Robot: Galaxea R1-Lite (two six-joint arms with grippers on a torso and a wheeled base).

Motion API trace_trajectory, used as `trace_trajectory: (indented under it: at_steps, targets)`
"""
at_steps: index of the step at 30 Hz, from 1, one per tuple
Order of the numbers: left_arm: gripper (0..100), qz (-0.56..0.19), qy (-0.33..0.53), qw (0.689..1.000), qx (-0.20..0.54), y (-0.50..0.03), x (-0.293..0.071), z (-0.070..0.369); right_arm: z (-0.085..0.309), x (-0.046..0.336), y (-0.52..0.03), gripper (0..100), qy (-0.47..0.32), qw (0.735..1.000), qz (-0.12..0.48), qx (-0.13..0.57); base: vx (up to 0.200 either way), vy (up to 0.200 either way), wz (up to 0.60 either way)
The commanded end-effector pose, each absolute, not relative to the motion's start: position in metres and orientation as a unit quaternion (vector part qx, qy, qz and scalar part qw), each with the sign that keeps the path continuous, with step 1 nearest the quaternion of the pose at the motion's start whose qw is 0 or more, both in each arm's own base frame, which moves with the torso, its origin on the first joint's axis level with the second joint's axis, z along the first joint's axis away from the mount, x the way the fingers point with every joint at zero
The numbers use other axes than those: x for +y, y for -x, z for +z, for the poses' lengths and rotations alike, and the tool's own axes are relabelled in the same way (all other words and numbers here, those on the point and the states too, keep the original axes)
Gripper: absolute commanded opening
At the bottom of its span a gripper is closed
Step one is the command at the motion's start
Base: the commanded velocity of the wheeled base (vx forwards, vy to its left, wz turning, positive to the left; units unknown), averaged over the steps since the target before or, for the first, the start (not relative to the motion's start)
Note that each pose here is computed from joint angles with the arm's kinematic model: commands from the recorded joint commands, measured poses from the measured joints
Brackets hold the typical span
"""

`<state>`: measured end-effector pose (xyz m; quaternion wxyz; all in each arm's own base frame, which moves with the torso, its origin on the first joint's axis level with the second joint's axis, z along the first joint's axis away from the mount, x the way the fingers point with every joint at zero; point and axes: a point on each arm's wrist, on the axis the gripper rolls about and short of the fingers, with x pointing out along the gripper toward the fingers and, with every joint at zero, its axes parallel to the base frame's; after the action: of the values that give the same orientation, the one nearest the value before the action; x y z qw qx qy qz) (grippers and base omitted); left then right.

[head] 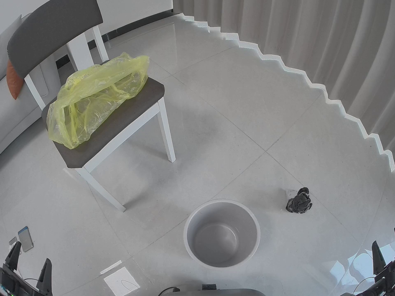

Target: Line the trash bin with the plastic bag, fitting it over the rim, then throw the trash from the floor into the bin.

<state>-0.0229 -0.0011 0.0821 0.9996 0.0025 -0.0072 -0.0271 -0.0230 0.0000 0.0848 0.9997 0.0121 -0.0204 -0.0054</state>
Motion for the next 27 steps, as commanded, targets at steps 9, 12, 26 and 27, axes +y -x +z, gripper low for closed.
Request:
trace_trajectory:
  at_steps: [9,12,26,27]
  targets:
    - [100,-0.106,0.046,0.993,0.018,-0.036,-0.005,0.195,0.155,0.006,0.01,100,0.012,0.996,0.064,-0.068,0.0,0.0,0.0]
    - [100,-0.096,0.044,0.993,0.048,-0.101,-0.008,0.224,0.162,0.005,0.005,100,0.014,0.996,0.064,-0.058,0.0,0.0,0.0]
    - [100,-0.048,0.041,0.997,0.043,-0.219,-0.007,0.213,0.117,0.009,0.02,100,0.032,0.998,0.007,-0.055,0.0,0.0,0.0]
    - [100,-0.048,0.039,0.997,0.048,-0.227,-0.008,0.212,0.113,0.008,0.02,100,0.041,0.998,0.001,-0.049,0.0,0.0,0.0]
